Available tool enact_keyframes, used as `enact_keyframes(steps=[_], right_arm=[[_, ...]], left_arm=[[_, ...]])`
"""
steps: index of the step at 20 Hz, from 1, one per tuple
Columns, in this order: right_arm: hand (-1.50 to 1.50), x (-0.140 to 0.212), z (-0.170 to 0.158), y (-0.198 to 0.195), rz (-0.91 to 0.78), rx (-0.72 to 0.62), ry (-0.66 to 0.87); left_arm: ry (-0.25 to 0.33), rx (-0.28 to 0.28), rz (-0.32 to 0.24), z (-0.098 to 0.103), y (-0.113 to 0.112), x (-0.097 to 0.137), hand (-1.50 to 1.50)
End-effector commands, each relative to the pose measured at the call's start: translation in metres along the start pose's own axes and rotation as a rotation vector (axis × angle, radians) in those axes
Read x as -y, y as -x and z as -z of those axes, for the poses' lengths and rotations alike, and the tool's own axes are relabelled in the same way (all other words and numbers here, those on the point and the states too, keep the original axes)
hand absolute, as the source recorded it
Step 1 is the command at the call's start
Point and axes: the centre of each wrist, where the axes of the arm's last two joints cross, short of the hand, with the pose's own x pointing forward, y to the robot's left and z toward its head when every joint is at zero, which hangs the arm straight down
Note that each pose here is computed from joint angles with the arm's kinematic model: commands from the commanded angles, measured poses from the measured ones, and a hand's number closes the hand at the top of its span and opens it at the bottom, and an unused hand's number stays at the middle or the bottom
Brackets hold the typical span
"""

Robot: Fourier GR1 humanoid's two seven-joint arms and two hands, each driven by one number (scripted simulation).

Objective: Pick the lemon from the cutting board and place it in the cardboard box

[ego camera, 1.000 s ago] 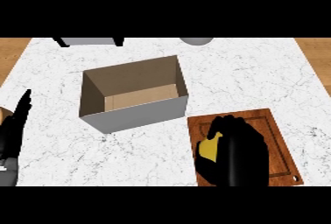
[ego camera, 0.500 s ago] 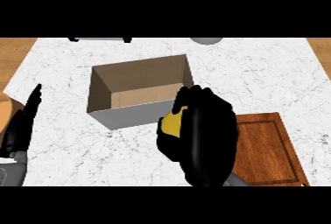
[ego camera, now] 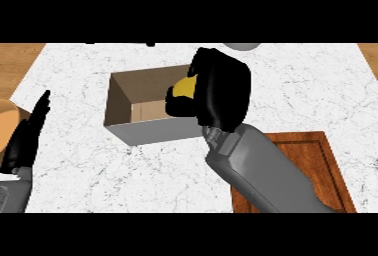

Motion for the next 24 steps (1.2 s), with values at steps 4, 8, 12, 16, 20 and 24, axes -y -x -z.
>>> enact_keyframes(steps=[4,8,12,16,20,24], right_arm=[[1.5,-0.032,0.053,-0.005,0.096,-0.177,0.003],[1.5,-0.05,0.075,-0.007,0.016,-0.233,-0.017],[-1.5,-0.068,0.083,0.017,0.108,-0.36,-0.038],[-1.5,-0.078,0.085,0.025,0.198,-0.409,-0.078],[-1.5,-0.1,0.082,0.043,0.215,-0.337,-0.01],[-1.5,-0.09,0.089,0.023,0.284,-0.246,0.097]], left_arm=[[0.002,-0.007,0.003,0.0,0.008,0.001,0.0],[0.013,0.036,0.004,-0.002,-0.005,0.014,0.0],[0.043,0.028,-0.002,0.0,-0.008,0.024,0.0],[0.026,0.029,0.004,0.005,0.001,0.023,0.0],[0.04,0.041,0.006,0.01,-0.012,0.023,0.0],[0.023,0.025,-0.008,0.01,-0.003,0.01,0.0]])
